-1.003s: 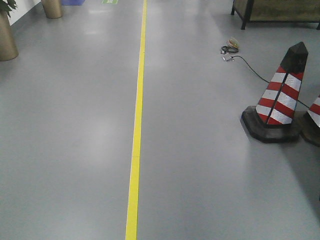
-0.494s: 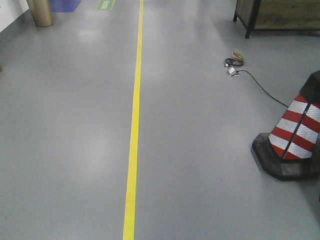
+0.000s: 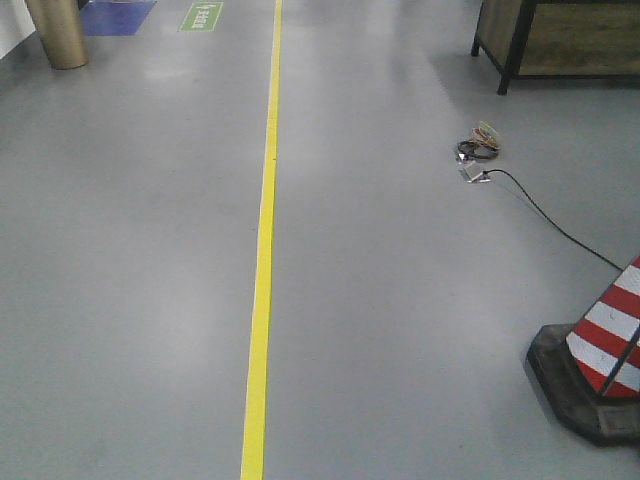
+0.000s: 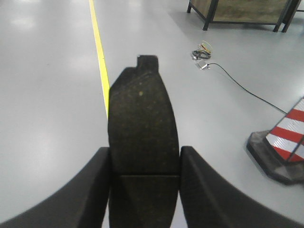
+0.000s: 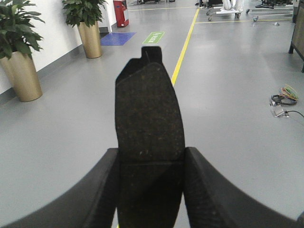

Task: Move and align brake pads A on conveyor
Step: 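Drive the base along the yellow floor line holding both pads, then turn the base past the cones to face the conveyor belt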

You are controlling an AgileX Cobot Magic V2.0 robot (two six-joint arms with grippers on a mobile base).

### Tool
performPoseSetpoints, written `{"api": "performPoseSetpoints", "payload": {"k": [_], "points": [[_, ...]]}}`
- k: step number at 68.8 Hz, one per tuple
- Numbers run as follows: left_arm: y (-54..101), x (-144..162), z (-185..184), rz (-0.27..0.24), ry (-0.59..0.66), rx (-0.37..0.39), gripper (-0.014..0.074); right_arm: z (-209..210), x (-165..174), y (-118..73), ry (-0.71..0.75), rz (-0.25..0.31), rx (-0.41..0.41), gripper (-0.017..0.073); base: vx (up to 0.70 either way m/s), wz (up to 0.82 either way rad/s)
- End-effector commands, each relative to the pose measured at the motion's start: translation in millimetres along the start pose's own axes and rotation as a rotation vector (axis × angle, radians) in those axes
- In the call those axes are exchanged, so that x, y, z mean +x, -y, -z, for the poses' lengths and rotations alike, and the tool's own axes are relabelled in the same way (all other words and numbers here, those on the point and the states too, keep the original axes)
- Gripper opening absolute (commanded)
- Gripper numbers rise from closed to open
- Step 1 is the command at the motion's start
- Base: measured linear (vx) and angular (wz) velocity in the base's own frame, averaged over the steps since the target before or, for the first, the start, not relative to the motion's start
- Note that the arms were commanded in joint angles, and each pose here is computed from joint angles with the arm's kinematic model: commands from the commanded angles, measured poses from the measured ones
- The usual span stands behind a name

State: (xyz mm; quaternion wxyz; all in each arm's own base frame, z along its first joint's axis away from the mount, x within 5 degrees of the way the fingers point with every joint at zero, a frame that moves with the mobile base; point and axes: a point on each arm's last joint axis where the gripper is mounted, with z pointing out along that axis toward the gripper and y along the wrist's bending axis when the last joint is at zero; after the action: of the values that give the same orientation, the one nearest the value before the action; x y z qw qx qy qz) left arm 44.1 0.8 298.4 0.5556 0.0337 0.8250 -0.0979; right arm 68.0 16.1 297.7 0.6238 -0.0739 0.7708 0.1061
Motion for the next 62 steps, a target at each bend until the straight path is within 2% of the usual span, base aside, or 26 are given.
{"api": "performPoseSetpoints", "payload": {"k": [1,39,62], "points": [[3.6,-14.5,3.0,-0.012,0.097,0.033,-0.0006,3.1,-18.4,-2.5,0.121,0.024,-0.02,-0.0007,0.58,-0.06],[3.6,-14.6,3.0,-0.012,0.097,0.033,-0.0006,3.1,-18.4,-2.5,0.122,0.024,-0.02,-0.0007,0.52,-0.08],[3.6,-14.6,3.0,-0.012,0.097,0.033,-0.0006,3.1,-18.4,-2.5,0.122,0.024,-0.02,-0.0007,0.37,-0.49]]}}
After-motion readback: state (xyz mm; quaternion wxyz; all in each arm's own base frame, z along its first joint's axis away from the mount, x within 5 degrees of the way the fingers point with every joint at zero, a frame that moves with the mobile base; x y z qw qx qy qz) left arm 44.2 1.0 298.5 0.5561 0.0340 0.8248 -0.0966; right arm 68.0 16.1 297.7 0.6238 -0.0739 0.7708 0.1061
